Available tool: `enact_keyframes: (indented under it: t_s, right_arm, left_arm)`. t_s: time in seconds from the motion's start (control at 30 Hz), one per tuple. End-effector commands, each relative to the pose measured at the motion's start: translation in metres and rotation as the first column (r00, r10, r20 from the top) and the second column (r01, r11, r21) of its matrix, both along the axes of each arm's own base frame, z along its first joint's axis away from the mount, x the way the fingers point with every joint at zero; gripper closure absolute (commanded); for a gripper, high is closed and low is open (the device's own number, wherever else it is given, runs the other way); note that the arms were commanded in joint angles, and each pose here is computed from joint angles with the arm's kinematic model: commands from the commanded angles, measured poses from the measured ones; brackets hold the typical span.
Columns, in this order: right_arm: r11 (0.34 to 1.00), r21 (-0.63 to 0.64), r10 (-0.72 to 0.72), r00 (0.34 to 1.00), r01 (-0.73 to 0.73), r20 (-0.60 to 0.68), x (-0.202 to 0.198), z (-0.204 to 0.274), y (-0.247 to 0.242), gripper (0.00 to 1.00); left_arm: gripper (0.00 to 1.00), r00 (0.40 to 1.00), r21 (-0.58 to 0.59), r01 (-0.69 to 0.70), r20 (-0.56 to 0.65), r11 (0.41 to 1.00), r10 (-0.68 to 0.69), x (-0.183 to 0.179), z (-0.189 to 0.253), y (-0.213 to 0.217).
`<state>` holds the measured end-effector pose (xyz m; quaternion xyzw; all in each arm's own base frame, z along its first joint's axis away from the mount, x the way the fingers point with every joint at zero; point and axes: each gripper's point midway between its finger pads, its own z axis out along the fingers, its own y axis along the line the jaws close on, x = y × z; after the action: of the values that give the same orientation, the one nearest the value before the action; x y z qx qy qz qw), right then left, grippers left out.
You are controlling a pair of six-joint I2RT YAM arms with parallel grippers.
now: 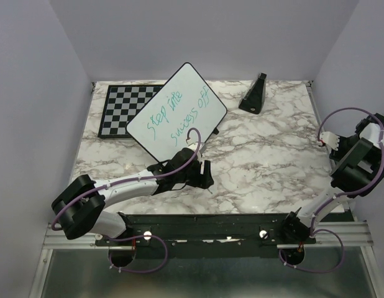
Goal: Write a sentence on the whiteboard
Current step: Reset both arms
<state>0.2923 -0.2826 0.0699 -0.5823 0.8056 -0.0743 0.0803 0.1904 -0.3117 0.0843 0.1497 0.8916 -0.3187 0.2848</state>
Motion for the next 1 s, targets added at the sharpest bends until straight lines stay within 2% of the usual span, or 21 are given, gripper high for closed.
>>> enact_keyframes:
  t_s: [0.0,0.37,0.53,0.97]
  right_arm:
    - [0.917,-0.047,0.392,0.917,-0.395,-0.070,0.012,-0.016,-0.011,0.33]
    - [0.861,-0.127,0.482,0.870,-0.493,-0.107,0.030,-0.030,-0.033,0.32]
    - [0.848,-0.121,0.500,0.855,-0.516,-0.140,0.031,-0.038,-0.039,0.32]
    - [0.798,-0.070,0.582,0.796,-0.598,-0.165,0.022,-0.075,-0.018,0.32]
  left_arm:
    - [0.22,1.000,-0.063,0.017,0.015,0.998,-0.016,0.001,0.012,-0.013]
    - [0.21,1.000,-0.066,0.001,-0.005,0.998,-0.001,-0.002,-0.001,-0.011]
    - [0.22,1.000,-0.061,0.001,-0.014,0.998,-0.002,-0.001,-0.004,-0.013]
    - [0.22,0.999,-0.041,0.022,-0.032,0.999,-0.023,0.000,-0.011,-0.020]
